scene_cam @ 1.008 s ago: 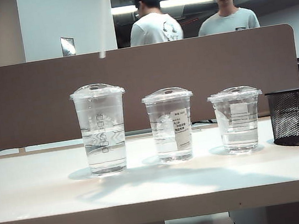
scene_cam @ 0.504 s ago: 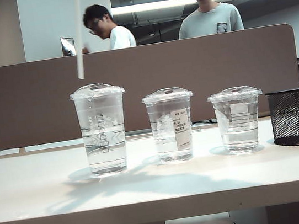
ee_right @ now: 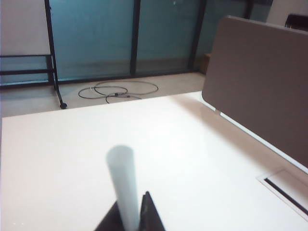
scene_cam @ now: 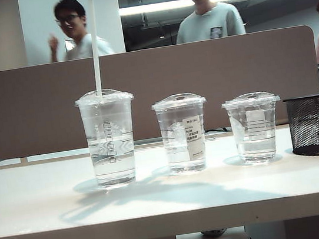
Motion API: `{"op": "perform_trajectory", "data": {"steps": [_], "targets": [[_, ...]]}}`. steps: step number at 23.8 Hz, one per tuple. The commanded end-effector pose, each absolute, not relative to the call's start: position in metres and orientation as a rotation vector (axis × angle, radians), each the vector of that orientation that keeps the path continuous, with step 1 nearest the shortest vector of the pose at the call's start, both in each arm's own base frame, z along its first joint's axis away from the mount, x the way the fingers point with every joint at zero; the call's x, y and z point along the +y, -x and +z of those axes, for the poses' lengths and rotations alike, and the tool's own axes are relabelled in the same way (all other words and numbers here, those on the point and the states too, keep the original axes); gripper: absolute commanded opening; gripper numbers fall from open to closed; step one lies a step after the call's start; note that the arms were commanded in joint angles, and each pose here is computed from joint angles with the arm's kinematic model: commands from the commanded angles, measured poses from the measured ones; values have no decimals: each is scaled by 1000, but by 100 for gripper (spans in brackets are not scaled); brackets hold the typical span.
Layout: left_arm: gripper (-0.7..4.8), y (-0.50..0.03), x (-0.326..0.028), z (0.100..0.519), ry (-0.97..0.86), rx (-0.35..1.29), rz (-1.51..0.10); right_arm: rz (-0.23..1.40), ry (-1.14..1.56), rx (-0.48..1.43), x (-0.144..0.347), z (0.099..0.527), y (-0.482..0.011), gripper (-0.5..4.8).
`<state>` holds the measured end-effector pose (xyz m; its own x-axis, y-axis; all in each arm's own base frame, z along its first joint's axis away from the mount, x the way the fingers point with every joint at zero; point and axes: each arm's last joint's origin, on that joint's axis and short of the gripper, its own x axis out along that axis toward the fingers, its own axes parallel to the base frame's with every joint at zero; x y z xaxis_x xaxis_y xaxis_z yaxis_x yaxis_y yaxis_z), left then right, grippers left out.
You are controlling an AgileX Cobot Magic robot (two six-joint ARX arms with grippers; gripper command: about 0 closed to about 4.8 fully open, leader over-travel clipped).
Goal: Pick up the straw and insert it into the large coffee cup.
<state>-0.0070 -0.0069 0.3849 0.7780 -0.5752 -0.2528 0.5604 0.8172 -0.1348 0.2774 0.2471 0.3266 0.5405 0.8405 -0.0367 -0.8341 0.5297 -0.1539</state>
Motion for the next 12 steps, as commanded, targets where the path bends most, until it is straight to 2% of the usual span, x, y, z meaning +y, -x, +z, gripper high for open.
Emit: {"op": "perform_trajectory", "data": {"steps": [1,4,12], "targets": [[-4,7,-7,387,49,272,-618,1000,153,-52,247,329,-277,49],[-4,7,-7,387,49,272,-617,1004,155,-40,248,328,-277,50],[-4,7,-7,387,49,273,-618,1010,169,28,265,289,-296,51]]}}
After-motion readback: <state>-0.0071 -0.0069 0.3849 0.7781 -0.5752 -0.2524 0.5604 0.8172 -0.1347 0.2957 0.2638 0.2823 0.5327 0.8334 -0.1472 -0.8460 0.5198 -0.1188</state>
